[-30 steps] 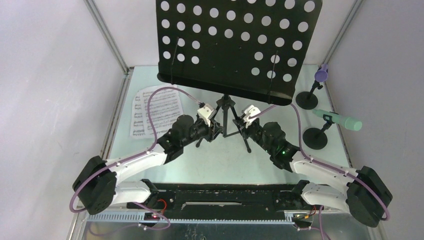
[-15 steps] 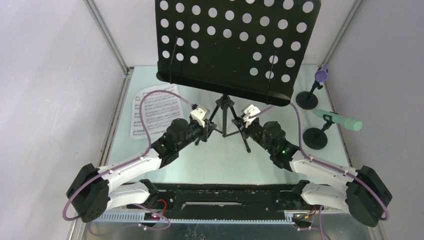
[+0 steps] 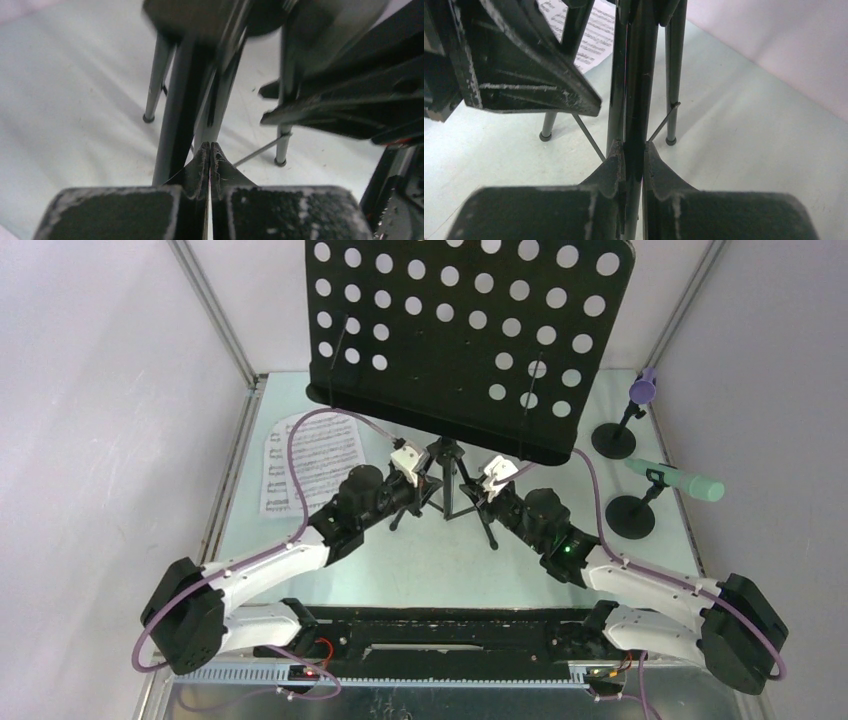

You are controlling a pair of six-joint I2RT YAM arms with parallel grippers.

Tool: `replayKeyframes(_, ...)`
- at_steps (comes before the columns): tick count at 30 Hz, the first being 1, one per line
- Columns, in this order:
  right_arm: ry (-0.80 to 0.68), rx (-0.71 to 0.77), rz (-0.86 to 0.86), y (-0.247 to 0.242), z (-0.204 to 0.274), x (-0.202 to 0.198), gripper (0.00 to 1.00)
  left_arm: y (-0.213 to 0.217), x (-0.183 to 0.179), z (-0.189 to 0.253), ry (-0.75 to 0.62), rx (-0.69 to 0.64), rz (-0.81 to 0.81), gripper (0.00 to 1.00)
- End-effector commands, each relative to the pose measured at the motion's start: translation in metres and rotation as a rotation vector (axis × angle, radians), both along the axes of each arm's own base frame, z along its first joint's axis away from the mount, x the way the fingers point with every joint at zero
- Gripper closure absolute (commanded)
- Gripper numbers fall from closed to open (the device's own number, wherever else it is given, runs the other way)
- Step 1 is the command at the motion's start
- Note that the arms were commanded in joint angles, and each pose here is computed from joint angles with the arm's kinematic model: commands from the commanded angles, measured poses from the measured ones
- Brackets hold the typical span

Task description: Pack up the instrument practice props

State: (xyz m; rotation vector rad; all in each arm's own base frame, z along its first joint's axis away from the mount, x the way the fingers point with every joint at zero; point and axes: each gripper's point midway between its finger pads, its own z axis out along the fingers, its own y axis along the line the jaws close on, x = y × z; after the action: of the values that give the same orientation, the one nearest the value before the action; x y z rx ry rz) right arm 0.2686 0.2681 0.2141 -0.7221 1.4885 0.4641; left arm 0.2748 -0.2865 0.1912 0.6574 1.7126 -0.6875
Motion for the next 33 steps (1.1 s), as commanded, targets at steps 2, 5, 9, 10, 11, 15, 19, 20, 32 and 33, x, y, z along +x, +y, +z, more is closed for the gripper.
replayKeyframes(2, -0.268, 0.199, 0.060, 0.010, 0.100, -0.019, 1.00, -0.011, -0.005, 0.082, -0.152, -0.145, -0.062, 1.00)
replayKeyframes(5, -0.284, 0.233, 0.041, 0.007, 0.109, -0.020, 1.00, -0.011, -0.010, 0.092, -0.169, -0.162, -0.076, 1.00)
replayKeyframes(9, -0.281, 0.226, 0.007, 0.002, 0.103, -0.016, 1.00, -0.007, -0.013, 0.084, -0.162, -0.133, -0.072, 1.00)
replayKeyframes(10, -0.273, 0.222, -0.005, 0.001, 0.100, -0.015, 1.00, -0.005, -0.013, 0.079, -0.155, -0.122, -0.065, 1.00)
replayKeyframes(11, -0.265, 0.216, -0.025, -0.003, 0.095, -0.013, 1.00, -0.002, -0.012, 0.074, -0.147, -0.112, -0.052, 0.96)
replayKeyframes(15, -0.240, 0.199, -0.057, -0.009, 0.081, -0.011, 1.00, 0.011, -0.011, 0.050, -0.129, -0.086, 0.005, 0.69)
replayKeyframes(19, -0.213, 0.177, -0.052, -0.010, 0.072, -0.011, 1.00, 0.026, -0.012, 0.039, -0.134, -0.075, 0.062, 0.53)
replayKeyframes(20, -0.210, 0.174, -0.052, -0.010, 0.071, -0.010, 1.00, 0.030, -0.013, 0.038, -0.141, -0.077, 0.070, 0.50)
replayKeyframes(32, -0.198, 0.150, -0.023, -0.007, 0.064, -0.010, 1.00, 0.048, 0.002, 0.033, -0.283, -0.020, 0.084, 0.46)
replayKeyframes(33, -0.197, 0.147, -0.022, -0.007, 0.063, -0.010, 1.00, 0.045, 0.003, 0.033, -0.294, -0.017, 0.051, 0.46)
